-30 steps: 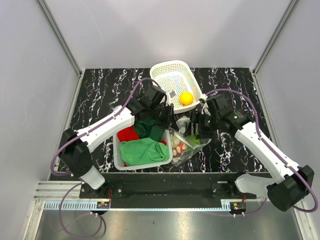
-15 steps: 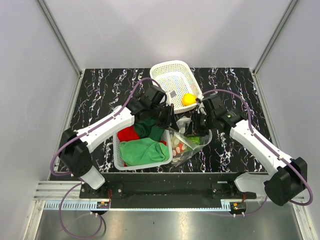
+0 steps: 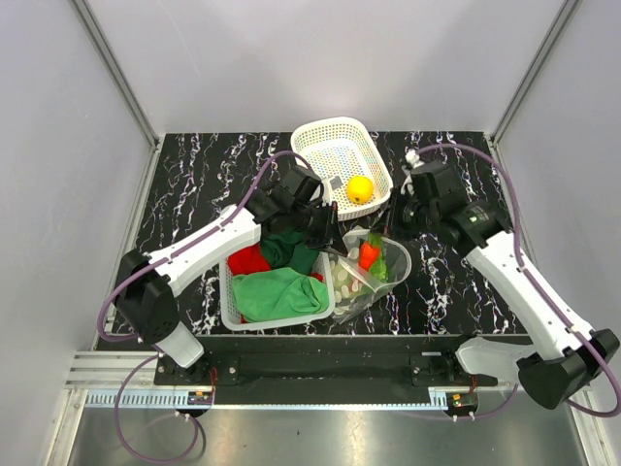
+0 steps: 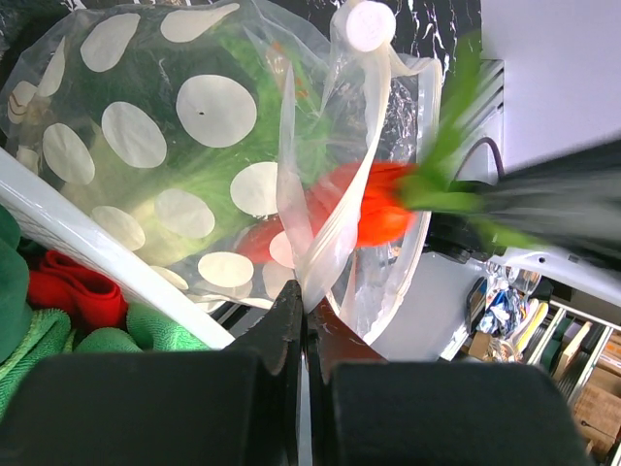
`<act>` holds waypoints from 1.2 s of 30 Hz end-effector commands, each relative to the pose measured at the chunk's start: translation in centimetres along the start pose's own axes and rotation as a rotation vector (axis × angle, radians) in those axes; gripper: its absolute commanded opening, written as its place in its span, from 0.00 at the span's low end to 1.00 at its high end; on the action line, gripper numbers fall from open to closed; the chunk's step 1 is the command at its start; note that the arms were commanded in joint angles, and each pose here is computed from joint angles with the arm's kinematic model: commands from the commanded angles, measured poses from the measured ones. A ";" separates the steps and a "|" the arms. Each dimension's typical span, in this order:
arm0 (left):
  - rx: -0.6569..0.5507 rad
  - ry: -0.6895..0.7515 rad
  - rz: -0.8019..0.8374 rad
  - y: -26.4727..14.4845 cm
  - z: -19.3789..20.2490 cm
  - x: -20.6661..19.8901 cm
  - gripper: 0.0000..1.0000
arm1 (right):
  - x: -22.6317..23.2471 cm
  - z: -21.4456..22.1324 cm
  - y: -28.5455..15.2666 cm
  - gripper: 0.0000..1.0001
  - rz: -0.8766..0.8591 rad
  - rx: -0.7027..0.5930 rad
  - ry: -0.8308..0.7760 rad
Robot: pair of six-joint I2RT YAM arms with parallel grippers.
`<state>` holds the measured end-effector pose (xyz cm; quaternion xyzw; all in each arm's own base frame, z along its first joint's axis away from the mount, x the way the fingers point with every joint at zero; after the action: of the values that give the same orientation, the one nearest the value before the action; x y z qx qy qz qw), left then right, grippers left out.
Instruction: Open the zip-top bag and remove the fake food
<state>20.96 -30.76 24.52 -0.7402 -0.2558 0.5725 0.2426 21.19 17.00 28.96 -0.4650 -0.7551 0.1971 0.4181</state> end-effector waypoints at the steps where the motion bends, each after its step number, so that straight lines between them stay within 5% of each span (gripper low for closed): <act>1: -0.012 0.035 0.058 -1.0 0.0 -1.5 0.00 | 2.0 -3.8 -3.5 0.00 -0.028 -0.172 -0.062; 8: -0.003 0.037 0.056 -0.8 0.3 -1.4 0.00 | 2.8 -8.1 -7.2 0.00 0.039 -0.388 -0.115; 14: 0.019 0.037 0.050 -0.6 1.2 -1.2 0.00 | 3.2 -12.4 -6.3 0.00 0.129 -0.477 -0.159; 36: 0.012 0.049 0.035 -0.5 1.5 -1.0 0.00 | -0.6 -23.1 12.0 0.00 0.085 -0.375 -0.121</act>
<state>19.71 -31.08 23.60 -0.7363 -0.2480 0.5730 0.2608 44.23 18.54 31.81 -0.5826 -0.7452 0.1357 0.2948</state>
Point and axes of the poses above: each gripper's point midway between its finger pads, its own y axis out along the fingers, its own x axis along the line the jaws close on, z = x × y, the point moved 6 cm from there along -y, back along the fingers, and after that the axes turned 6 degrees about -y, right-handed, at the moved point
